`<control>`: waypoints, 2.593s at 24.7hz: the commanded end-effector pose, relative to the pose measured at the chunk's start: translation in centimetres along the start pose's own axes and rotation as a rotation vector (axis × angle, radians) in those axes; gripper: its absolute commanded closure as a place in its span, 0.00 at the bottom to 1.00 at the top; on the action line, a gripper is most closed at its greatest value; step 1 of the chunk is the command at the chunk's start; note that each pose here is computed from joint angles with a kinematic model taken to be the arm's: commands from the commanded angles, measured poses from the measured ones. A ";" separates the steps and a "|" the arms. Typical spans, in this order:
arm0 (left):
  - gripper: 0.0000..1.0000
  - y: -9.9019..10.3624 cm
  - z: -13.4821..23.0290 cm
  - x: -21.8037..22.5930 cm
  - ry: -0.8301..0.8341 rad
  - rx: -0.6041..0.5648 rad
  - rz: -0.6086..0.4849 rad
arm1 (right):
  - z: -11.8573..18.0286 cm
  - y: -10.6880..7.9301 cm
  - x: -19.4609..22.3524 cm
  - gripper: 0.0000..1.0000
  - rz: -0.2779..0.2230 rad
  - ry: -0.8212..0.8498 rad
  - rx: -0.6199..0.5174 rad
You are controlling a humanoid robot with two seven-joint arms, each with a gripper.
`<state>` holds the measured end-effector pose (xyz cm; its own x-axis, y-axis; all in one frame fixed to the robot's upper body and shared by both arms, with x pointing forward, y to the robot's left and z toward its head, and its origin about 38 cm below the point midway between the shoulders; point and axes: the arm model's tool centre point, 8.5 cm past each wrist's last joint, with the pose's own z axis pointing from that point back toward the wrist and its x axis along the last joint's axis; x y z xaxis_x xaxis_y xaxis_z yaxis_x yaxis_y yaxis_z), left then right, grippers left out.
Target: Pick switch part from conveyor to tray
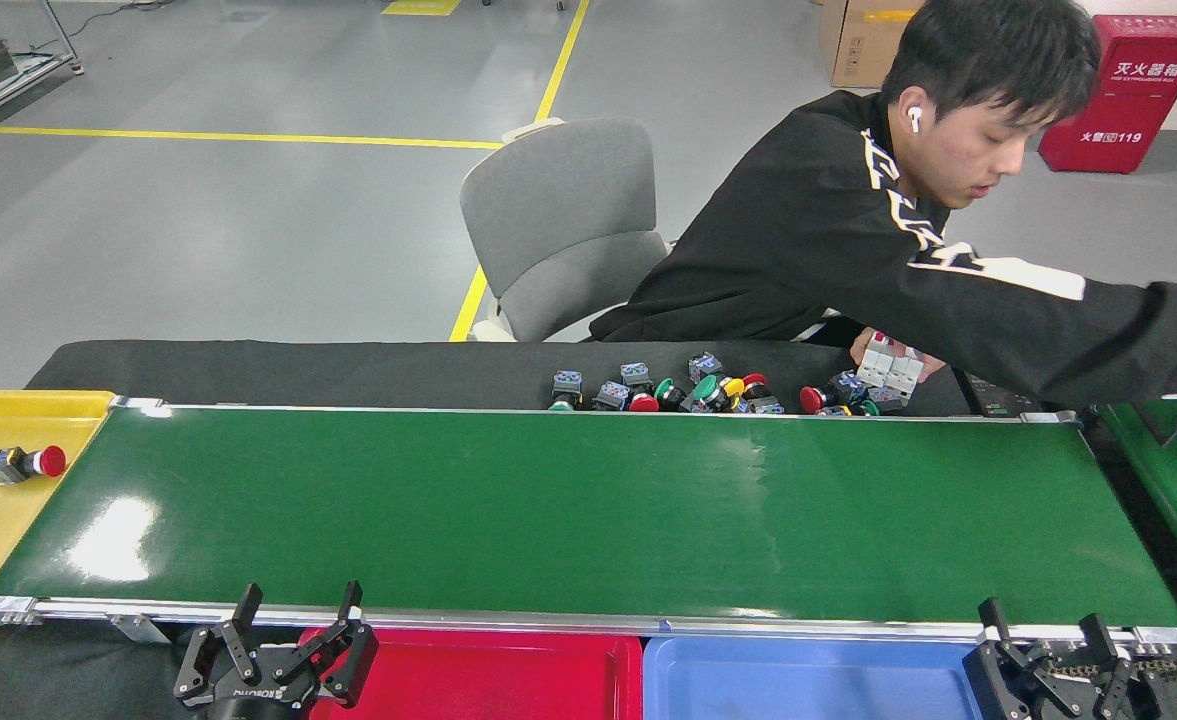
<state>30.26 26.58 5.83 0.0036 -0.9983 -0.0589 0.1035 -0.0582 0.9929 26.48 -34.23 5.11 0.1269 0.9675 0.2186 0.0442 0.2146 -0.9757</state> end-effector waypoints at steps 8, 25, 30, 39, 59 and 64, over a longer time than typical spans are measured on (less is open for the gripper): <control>0.00 0.9 -0.3 -0.3 0.007 0.030 0.000 | 1.9 -0.1 0.2 0.01 0.002 -0.005 0.009; 0.00 -0.4 1.5 -0.8 -0.024 0.030 -0.001 | 0.2 -0.9 -0.2 0.01 0.045 -0.046 0.082; 0.00 -1.2 2.4 -1.0 -0.057 0.010 0.024 | -0.1 -1.5 -0.7 0.01 0.051 -0.027 0.068; 0.00 -1.8 2.5 -0.8 -0.014 -0.039 0.054 | -0.1 -1.4 -0.6 0.01 0.046 -0.027 0.070; 0.00 -1.3 2.2 -1.4 -0.019 -0.024 0.033 | -1.0 -1.5 -0.7 0.01 0.046 -0.021 0.089; 0.00 -1.4 2.2 -1.1 -0.017 -0.024 0.044 | -3.0 -0.5 -1.0 0.01 0.038 -0.004 0.154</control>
<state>27.58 27.83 4.01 -0.0071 -0.9999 -0.0155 0.1565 -0.0165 0.9875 28.86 -35.32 4.95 0.1207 0.9740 0.1919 -0.1072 0.2050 -0.9729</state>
